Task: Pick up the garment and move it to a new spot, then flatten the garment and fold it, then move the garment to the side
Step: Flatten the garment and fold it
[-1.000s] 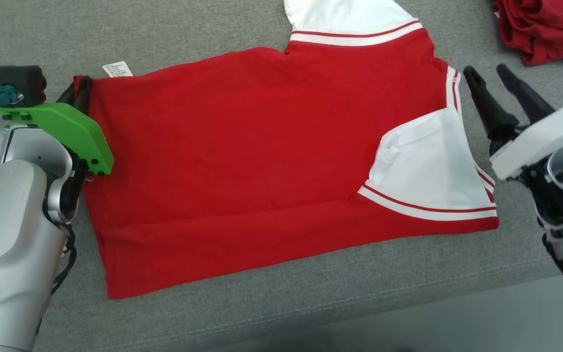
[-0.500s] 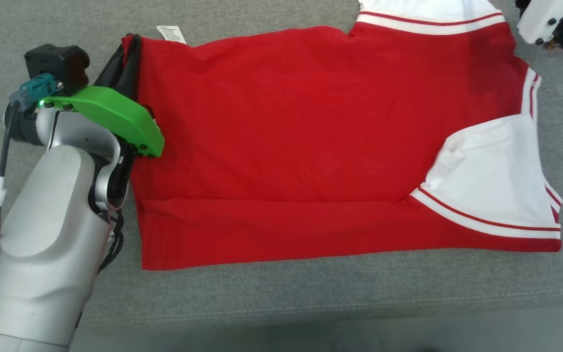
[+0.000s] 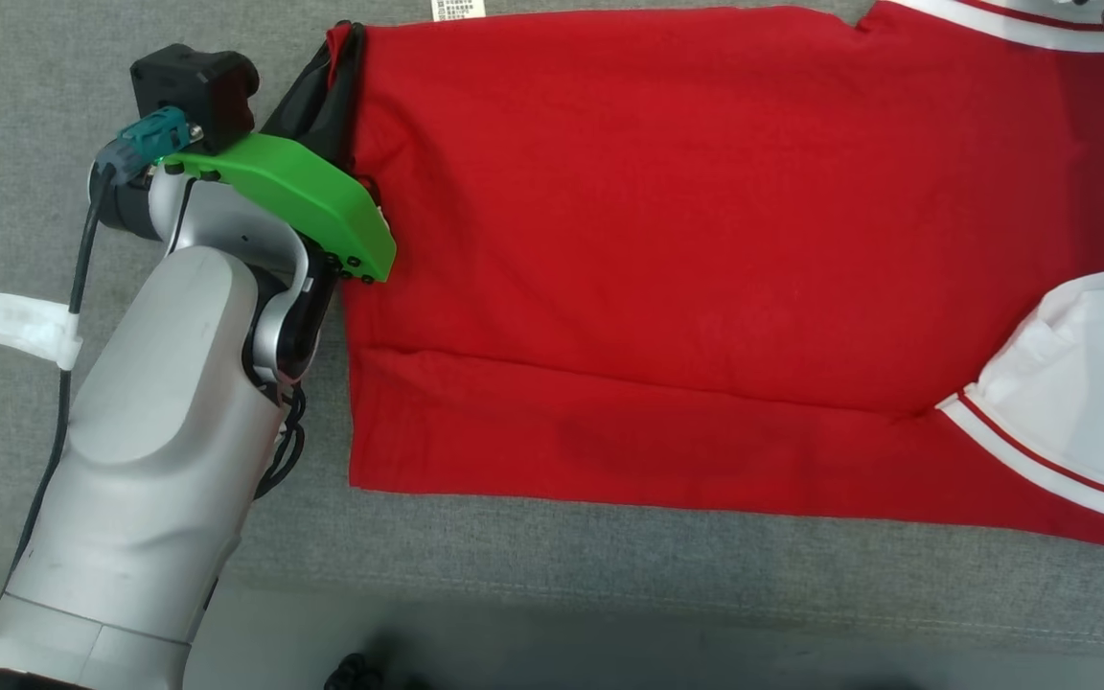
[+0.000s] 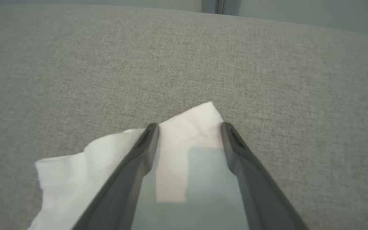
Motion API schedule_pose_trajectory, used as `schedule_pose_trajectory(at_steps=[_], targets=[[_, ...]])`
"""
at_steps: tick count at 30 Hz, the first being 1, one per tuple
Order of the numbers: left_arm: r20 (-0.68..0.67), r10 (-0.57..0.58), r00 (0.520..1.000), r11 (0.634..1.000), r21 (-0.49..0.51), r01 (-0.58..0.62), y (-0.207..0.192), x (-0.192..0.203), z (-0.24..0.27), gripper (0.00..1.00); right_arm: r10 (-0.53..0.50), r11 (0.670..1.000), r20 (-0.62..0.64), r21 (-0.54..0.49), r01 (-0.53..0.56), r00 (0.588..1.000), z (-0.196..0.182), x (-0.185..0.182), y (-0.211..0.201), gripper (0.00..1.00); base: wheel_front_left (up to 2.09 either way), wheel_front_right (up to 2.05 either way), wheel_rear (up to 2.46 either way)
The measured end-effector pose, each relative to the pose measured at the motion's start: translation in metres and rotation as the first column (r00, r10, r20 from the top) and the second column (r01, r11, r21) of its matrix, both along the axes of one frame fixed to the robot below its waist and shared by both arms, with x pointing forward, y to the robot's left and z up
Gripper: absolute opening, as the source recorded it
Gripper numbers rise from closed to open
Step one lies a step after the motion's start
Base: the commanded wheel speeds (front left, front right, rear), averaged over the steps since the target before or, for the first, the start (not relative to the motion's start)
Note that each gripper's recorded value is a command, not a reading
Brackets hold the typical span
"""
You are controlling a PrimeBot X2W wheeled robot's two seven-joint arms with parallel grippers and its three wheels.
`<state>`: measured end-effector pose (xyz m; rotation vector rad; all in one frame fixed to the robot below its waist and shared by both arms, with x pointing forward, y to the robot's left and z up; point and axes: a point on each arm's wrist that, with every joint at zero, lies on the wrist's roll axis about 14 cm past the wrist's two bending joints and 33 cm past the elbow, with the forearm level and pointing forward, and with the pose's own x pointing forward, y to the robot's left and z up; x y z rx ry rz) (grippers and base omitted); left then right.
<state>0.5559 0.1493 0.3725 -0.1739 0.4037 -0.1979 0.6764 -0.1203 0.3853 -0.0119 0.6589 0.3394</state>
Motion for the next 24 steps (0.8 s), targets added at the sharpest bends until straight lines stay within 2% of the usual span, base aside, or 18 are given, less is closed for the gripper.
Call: schedule_pose_trajectory(at_steps=[5,15,16,17,19,21,22,23,24], targets=[[0.0,0.002,1.0,1.0,0.006,-0.002,0.003,0.001,-0.001,0.0,0.026,0.999,-0.011,-0.023,-0.026,1.0,-0.005,0.005,0.008,1.0,0.0,0.0,0.0],[0.006,-0.015,1.0,1.0,0.013,0.015,0.0,0.002,0.005,0.0,0.012,0.995,-0.051,-0.095,-0.017,0.999,-0.006,0.006,-0.003,1.0,0.0,0.0,0.0],[0.005,-0.015,1.0,1.0,0.012,0.015,0.0,0.001,0.006,0.0,0.013,0.995,-0.056,-0.098,-0.018,0.998,-0.006,0.006,-0.002,0.88,0.0,0.0,0.0],[0.003,-0.015,1.0,1.0,0.011,0.015,0.0,0.001,0.006,0.0,0.014,0.995,-0.061,-0.102,-0.02,0.998,-0.006,0.006,-0.002,0.54,0.0,0.0,0.0],[-0.004,-0.011,1.0,1.0,0.008,0.011,0.001,-0.001,0.005,0.0,0.018,0.994,-0.065,-0.106,-0.025,0.998,-0.007,0.006,0.0,0.37,0.0,0.0,0.0],[-0.008,-0.01,1.0,1.0,0.007,0.01,0.002,-0.001,0.006,0.0,0.021,0.993,-0.068,-0.112,-0.028,0.997,-0.008,0.006,0.001,0.13,0.0,0.0,0.0],[-0.008,-0.008,1.0,1.0,0.007,0.008,0.003,0.0,0.007,0.0,0.022,0.993,-0.069,-0.115,-0.03,0.997,-0.008,0.006,0.002,0.13,0.0,0.0,0.0],[-0.008,-0.007,1.0,1.0,0.005,0.007,0.003,0.0,0.008,0.0,0.024,0.993,-0.058,-0.115,-0.03,0.998,-0.007,0.007,0.002,0.0,0.0,0.0,0.0],[-0.008,-0.004,1.0,1.0,0.002,0.004,0.004,0.002,0.008,0.0,0.021,0.993,-0.049,-0.113,-0.027,0.999,-0.007,0.007,0.001,0.0,0.0,0.0,0.0]])
